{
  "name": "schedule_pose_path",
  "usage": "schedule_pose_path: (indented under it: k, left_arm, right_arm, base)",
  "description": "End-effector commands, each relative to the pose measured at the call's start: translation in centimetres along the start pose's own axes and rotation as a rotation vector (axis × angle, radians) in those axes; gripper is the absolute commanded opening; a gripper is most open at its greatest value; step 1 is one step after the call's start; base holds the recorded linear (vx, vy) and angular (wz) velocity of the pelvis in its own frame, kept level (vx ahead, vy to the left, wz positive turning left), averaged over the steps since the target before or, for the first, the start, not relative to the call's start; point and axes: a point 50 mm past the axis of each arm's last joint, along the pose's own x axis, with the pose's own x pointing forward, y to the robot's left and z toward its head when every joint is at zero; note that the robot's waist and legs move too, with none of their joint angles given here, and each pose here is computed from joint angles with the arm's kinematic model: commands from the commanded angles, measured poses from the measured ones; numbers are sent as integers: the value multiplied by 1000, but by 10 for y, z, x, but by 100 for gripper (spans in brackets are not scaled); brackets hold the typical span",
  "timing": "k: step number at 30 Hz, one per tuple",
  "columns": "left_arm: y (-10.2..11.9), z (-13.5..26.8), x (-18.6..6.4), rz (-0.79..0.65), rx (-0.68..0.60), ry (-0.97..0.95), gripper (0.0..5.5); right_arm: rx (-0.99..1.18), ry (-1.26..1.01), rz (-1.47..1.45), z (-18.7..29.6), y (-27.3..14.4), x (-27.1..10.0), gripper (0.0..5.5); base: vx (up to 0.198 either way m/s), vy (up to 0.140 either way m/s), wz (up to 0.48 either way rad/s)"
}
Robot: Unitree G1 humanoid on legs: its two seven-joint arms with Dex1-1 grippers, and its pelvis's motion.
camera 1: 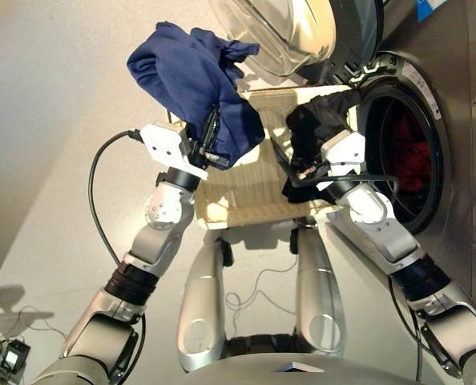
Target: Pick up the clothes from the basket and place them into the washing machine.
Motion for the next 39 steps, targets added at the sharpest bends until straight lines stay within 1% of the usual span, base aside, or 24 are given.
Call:
schedule_pose_path:
  k: [1, 4, 8, 15, 19, 30, 31, 32, 39]
  left_arm:
    - [-20, 30, 1, -209, 8, -118, 0]
    - [-26, 32, 0, -306, -2, -88, 0]
    - [-33, 30, 2, -395, -39, -54, 0]
    - [-38, 24, 3, -459, -56, -8, 0]
    - [-40, 21, 5, -493, -37, 19, 0]
    - [-45, 17, 7, -533, -43, 46, 0]
    - [-45, 16, 7, -531, -41, 50, 0]
    - [-45, 15, 7, -530, -40, 55, 0]
    - [-40, 12, 4, -513, -28, 81, 0]
  right_arm:
    - [-26, -118, 157, 29, 9, 9, 550]
    - [-40, -139, 205, 36, 12, 15, 550]
    - [-47, -210, 268, 52, 22, 34, 550]
    - [-58, -263, 288, 63, 32, 52, 550]
    - [-60, -296, 277, 70, 35, 60, 550]
    - [-61, -371, 229, 85, 33, 70, 550]
    - [-51, -389, 210, 87, 33, 69, 73]
    - [-44, -392, 192, 87, 32, 70, 0]
    - [-32, -412, 170, 88, 33, 65, 0]
  base:
    - [0, 0, 0]
    - [0, 0, 0]
    - [0, 0, 0]
    - [0, 0, 0]
    - [0, 0, 0]
    - [0, 0, 0]
    - [0, 0, 0]
    - [0, 0, 0]
    - [0, 0, 0]
